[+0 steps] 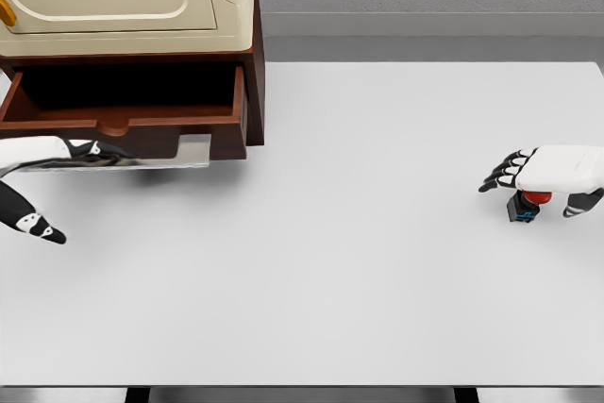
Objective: Open the cabinet drawer with left arm, and place a switch into the drawer with right arm
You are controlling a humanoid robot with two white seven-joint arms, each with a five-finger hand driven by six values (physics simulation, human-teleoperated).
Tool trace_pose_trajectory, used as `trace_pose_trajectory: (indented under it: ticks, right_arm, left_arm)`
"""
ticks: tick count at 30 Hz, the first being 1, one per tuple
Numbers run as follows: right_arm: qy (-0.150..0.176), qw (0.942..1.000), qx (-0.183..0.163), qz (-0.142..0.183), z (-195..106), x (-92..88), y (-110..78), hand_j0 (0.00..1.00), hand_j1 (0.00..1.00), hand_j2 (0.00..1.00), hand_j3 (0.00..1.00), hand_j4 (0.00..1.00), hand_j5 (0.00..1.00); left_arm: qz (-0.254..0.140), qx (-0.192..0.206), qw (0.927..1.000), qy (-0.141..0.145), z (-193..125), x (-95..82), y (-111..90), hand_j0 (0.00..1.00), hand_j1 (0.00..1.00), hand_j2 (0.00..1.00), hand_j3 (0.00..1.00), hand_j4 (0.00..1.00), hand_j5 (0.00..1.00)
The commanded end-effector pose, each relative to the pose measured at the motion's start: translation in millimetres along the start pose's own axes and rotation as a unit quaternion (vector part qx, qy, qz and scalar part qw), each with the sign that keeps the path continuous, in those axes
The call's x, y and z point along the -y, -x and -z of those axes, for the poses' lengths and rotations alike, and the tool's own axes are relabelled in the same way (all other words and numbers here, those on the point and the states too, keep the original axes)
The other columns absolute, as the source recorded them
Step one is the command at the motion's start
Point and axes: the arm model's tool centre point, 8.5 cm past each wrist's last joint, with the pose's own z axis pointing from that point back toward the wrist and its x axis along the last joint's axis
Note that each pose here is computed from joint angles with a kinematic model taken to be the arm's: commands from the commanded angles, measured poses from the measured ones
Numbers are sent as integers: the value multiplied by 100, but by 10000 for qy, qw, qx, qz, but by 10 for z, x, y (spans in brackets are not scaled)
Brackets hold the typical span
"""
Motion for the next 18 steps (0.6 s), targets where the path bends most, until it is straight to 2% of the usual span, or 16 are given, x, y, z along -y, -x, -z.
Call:
trace_pose_trajectory:
  ticks: [1,2,7,11,15,18]
  right_arm:
    - [14,10000,-15,20,-9,3,8,89,89,89,89,89,89]
    - [14,10000,-15,20,-9,3,8,86,86,86,86,86,86]
    - [-1,10000,-13,25,-9,-8,7,85,85,85,85,85,85]
    - [-7,10000,-8,26,-6,-12,5,82,82,82,82,82,82]
    - [-17,10000,-27,48,-10,-24,19,82,82,82,82,82,82]
    - [-16,10000,-26,54,-5,-25,20,78,78,78,78,78,78]
  left_arm:
    - [-47,29,10000,-51,-39,-24,-15,100,100,100,100,100,100]
    - [-41,29,10000,-64,-47,-34,-20,100,100,100,100,100,100]
    - [15,80,9999,-121,-105,-75,-55,100,100,100,100,100,100]
    - [300,358,9988,-135,-169,-94,-136,100,100,100,100,100,100]
    - [728,720,9947,-121,-303,-102,-249,100,100,100,100,100,100]
    - [777,519,9956,-116,-430,-130,-250,100,100,100,100,100,100]
